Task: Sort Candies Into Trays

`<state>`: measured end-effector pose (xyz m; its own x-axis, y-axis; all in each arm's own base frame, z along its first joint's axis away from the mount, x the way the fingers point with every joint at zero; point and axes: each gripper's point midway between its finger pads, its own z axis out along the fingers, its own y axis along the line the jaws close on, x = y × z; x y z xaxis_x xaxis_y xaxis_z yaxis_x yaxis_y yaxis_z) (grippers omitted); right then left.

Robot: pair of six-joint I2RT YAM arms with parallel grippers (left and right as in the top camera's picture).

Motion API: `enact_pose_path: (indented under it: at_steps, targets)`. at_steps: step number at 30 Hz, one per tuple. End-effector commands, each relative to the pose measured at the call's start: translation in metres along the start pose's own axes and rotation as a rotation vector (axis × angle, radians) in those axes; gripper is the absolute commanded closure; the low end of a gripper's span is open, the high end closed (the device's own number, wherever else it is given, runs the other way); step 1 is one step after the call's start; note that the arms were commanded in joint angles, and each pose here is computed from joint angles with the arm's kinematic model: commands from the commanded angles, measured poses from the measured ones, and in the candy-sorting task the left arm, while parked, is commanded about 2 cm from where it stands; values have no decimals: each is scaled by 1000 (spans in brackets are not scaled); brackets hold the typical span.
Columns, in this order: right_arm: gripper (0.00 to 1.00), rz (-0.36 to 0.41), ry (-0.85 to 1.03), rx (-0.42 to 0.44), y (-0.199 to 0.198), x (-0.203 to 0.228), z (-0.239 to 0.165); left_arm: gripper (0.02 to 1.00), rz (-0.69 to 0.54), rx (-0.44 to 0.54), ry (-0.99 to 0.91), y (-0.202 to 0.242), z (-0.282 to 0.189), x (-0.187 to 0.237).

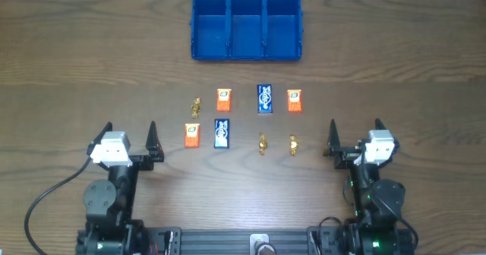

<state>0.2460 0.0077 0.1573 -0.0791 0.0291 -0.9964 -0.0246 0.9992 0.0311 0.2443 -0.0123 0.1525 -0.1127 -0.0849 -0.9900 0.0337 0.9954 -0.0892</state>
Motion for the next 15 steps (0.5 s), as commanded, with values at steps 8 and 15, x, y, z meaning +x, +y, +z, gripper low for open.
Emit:
enact_pose_path:
  at_steps: [8, 15]
  targets:
    - [3, -15, -1, -6, 1, 1, 0, 18, -57, 100, 173, -26, -11, -28]
    - [3, -15, -1, -6, 1, 1, 0, 18, -111, 123, 668, -59, 11, -27]
